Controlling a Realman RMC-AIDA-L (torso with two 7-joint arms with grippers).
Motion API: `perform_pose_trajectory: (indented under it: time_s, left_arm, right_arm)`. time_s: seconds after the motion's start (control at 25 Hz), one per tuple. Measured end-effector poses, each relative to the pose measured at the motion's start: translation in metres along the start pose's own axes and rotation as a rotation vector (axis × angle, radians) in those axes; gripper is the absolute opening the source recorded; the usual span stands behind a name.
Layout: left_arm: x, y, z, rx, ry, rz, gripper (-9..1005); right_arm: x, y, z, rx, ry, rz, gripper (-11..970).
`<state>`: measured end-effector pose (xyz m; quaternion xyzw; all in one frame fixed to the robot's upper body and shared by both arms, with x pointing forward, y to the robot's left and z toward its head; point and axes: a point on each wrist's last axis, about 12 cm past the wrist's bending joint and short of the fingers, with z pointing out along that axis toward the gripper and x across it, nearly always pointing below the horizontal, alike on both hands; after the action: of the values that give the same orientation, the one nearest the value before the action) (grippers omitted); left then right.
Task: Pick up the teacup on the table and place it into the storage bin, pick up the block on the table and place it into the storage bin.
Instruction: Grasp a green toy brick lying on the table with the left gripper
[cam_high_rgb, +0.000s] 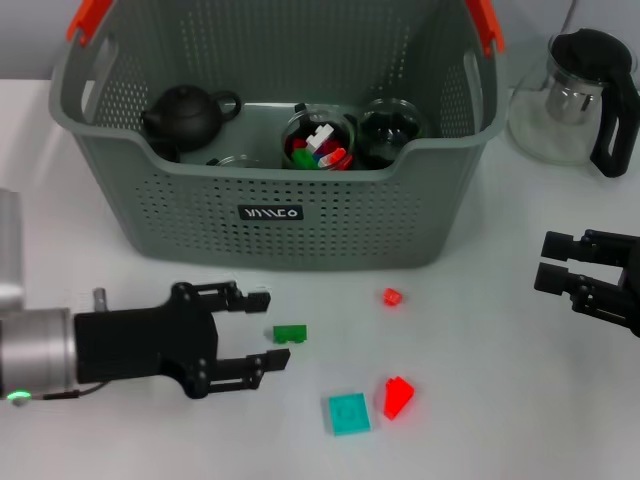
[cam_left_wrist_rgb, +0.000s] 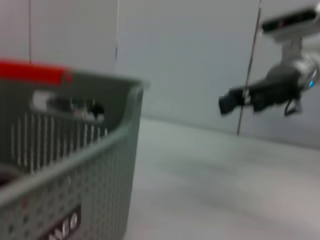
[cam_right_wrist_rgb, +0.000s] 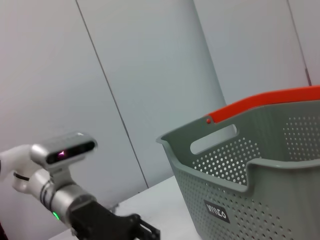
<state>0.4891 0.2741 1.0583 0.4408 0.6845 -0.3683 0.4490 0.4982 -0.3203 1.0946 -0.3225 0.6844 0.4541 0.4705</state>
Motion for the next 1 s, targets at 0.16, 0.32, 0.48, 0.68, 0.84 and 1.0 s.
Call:
perform_pose_trajectory:
  time_s: [0.16,0.32,0.48,0.68,0.84,1.0]
  left_arm:
    - [0.008,0.006,0.014,-0.029,0.047,-0.029,687]
    - [0.013,0.016,0.031,-0.076,0.104,-0.029,661]
    - [0.018,0.021,0.046,-0.1,0.154,-0.025,635]
    - [0.022,0.022,0.053,-0.101,0.214,0.013,572]
    - [0.022,0.02,0.054,-0.086,0.218,0.017,538]
    - [0.023,0.016,0.05,-0.064,0.205,0.011,536]
  right_arm:
    - [0.001,0.0,0.0,0.001,0.0,0.002,495]
    - [0.001,0.001,-0.001,0.004,0.0,0.004,495]
    - [0.002,0.001,-0.002,0.004,0.001,0.004,495]
    - [0.002,0.001,-0.002,0.002,0.0,0.006,495]
    - [0.003,0.002,-0.002,-0.001,0.0,0.007,495]
    - [0.003,0.002,-0.003,0.0,0.0,0.008,496]
